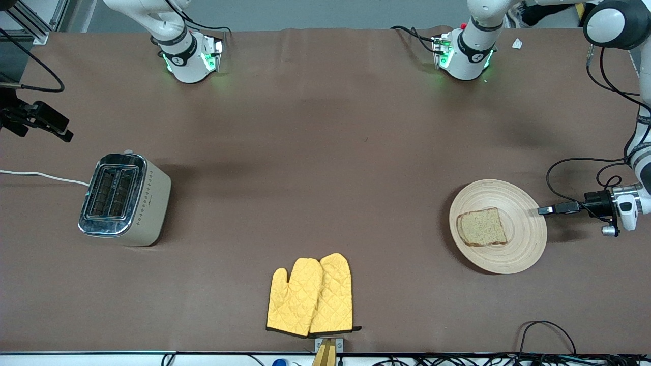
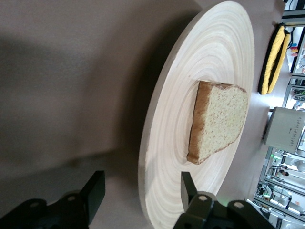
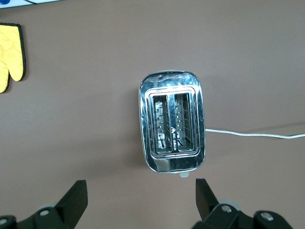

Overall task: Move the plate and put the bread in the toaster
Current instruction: 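Push the wooden plate with the left gripper toward the toaster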

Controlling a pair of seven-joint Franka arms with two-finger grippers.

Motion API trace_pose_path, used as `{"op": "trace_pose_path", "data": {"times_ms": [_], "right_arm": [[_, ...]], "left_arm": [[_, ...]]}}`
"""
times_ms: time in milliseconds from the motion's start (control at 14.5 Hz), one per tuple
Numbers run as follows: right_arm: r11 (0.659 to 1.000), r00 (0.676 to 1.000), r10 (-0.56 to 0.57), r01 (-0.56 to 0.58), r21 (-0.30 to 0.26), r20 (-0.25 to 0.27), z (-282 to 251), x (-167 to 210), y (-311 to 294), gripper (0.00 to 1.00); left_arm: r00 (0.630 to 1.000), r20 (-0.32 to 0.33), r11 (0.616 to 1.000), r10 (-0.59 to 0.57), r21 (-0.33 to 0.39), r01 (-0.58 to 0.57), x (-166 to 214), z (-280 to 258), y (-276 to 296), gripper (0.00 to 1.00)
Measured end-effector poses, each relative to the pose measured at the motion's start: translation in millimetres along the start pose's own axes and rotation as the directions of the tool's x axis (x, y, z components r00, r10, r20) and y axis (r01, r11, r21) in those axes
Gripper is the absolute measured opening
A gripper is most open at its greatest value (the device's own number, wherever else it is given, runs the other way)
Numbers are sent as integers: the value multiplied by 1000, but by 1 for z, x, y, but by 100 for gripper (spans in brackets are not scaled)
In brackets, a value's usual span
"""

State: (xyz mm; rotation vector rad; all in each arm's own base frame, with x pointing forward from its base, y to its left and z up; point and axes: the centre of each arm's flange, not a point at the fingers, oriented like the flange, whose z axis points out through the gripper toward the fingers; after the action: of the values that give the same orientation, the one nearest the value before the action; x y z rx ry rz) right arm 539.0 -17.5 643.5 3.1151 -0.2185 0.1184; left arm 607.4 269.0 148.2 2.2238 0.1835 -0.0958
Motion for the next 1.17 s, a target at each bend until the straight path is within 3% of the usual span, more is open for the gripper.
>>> {"op": "trace_pose_path", "data": {"times_ms": [345,690,897,1172], "right_arm": [[1000,1000,0,0,0,-3,0,0,0,100],[1000,1000,-1,1,1,-7,0,1,-1,100],[1000,1000,-2,2,1,-7,0,1,-1,100],[1000,1000,-3,3,1,-7,1,2,-2,100]], "left_arm": [[1000,11,1000,-7,-14,7,1,12,-5,60],[1000,11,1000,10,-27,-10,4,15,1,12],[999,23,999,35,-39,-34,10,24,14,11],[986,111,989,125,-90,-115,28,88,78,10]]}}
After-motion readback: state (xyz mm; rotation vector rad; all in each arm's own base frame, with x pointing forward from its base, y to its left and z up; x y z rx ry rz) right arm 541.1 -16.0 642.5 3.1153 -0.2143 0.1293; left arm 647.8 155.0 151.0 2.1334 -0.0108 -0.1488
